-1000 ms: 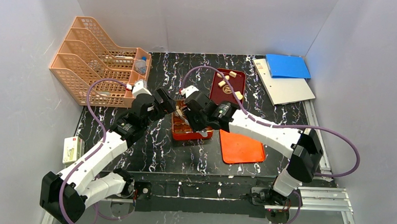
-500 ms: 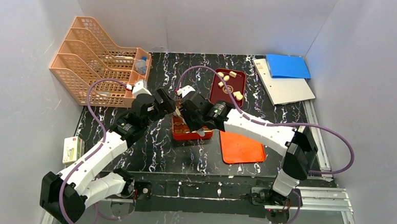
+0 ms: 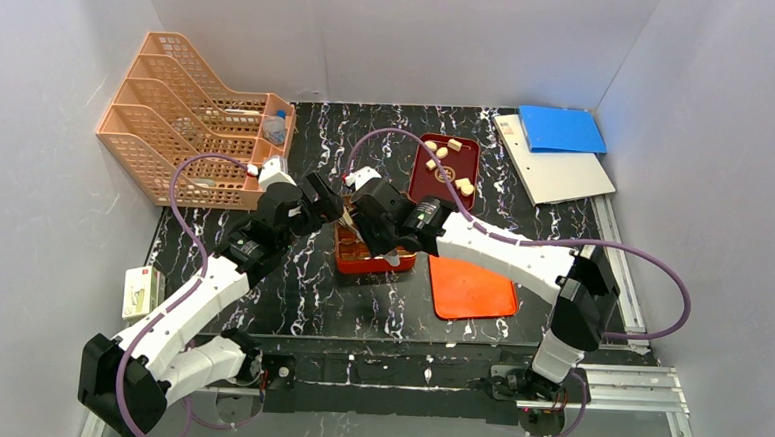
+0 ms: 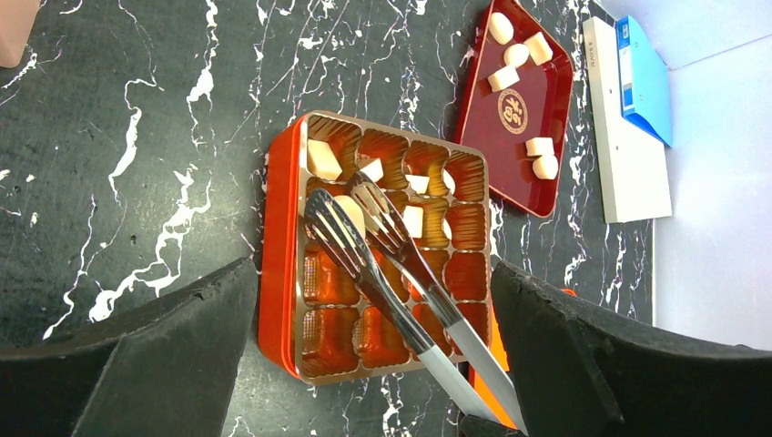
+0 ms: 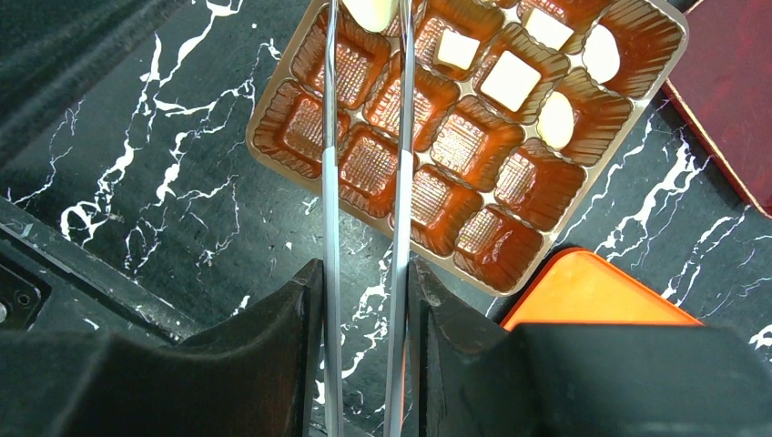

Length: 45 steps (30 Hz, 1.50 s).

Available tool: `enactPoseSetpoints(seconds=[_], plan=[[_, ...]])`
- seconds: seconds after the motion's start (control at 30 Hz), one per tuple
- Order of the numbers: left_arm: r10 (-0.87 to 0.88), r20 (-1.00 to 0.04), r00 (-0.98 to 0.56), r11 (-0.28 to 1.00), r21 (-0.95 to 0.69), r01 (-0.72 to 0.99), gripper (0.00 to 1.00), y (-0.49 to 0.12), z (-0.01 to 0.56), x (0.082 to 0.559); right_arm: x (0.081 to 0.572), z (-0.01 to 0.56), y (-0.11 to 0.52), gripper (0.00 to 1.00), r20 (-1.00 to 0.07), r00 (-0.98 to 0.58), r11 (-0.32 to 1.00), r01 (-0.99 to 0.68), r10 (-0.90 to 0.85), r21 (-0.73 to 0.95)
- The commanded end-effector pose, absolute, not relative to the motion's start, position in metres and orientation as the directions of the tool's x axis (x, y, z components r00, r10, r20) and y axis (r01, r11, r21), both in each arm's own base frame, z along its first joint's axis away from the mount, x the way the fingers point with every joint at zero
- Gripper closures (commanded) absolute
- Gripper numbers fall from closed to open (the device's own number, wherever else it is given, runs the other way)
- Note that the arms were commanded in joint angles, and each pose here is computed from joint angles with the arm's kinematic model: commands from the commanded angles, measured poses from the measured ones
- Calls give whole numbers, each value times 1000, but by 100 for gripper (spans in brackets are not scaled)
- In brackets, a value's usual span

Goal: Pack the chocolate
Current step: Place the fake chocolate in the packing box.

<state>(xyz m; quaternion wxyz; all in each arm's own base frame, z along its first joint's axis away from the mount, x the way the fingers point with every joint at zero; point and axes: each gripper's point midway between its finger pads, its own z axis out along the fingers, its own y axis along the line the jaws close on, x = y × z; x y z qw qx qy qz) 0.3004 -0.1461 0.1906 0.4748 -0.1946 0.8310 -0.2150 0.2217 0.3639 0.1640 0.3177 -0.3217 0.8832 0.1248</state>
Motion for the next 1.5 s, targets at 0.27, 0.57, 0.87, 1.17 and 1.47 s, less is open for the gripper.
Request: enactPoseSetpoints(seconds=[0.27,0.57,0.87,1.17,1.47], plan=[[-539,-716,-444,826,-552,-112,3,-144,204,305,231,194,376,64,-714,-548,766,-643,-437,25],[-539,-713,-448,826,-552,-113,3,-145,203,305,231,194,375,61,-715,-545,763,-646,-438,24],[-540,-709,-453,824,-555,-113,3,-146,201,306,231,193,375,57,-714,-540,759,-651,-446,18],[-539,-711,-451,825,-553,-114,3,-146,202,307,231,194,376,57,-718,-532,752,-659,-448,19],[-539,-710,-453,826,-552,-115,3,-146,201,307,232,198,377,57,-727,-524,752,-659,-444,17]])
